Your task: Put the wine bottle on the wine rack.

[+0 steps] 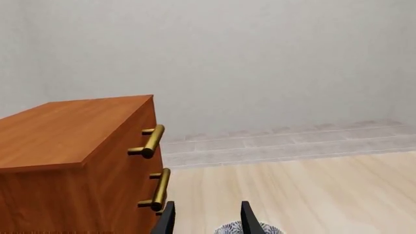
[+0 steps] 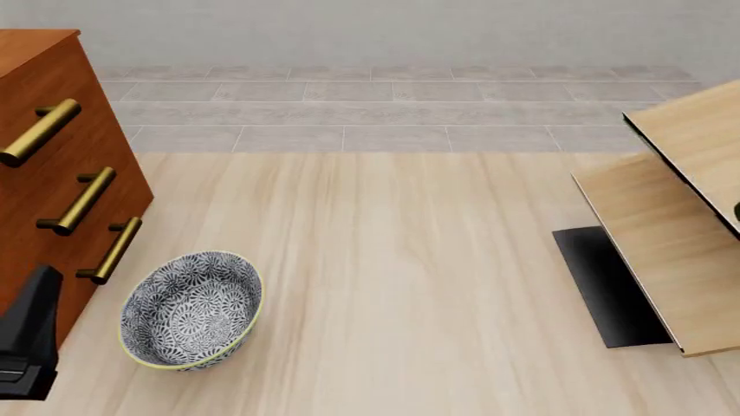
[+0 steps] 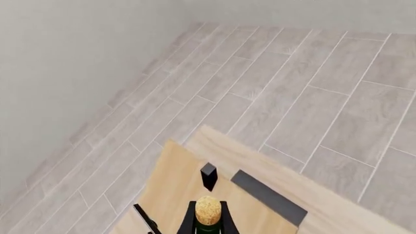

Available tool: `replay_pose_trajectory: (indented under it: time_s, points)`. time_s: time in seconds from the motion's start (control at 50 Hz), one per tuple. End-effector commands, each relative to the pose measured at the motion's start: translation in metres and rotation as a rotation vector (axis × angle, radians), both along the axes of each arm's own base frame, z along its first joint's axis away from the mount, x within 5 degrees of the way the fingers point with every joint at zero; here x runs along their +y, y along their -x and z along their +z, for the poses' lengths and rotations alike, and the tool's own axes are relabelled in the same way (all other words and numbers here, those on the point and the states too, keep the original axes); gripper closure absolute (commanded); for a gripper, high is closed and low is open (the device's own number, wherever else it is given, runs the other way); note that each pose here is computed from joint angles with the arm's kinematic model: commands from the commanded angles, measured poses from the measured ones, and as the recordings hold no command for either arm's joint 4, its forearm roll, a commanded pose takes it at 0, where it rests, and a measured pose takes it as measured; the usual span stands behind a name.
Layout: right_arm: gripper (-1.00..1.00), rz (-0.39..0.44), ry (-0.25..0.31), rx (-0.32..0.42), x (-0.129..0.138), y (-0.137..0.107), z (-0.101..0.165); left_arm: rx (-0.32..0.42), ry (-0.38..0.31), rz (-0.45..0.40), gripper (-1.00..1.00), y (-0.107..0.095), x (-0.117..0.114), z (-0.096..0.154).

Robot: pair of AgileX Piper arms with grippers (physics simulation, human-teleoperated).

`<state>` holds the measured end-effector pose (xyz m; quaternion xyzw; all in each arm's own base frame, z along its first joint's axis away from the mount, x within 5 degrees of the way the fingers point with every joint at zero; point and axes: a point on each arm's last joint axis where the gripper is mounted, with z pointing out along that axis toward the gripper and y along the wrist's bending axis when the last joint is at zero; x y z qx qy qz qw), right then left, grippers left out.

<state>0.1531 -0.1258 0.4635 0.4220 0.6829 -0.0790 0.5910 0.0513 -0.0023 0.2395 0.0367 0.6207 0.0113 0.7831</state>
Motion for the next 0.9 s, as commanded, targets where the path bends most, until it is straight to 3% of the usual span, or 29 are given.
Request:
replay_pose_trajectory:
  time_s: [0.02, 0.9]
  points:
    - [1.0, -0.02, -0.017, 0.023, -0.012, -0.008, -0.015, 0.003, -0.001, 0.003, -1.0, 0.0, 0.0, -0.001]
    - [1.0, -0.064, -0.045, 0.093, -0.051, -0.033, -0.069, 0.012, -0.006, 0.014, -1.0, -0.001, 0.001, -0.004]
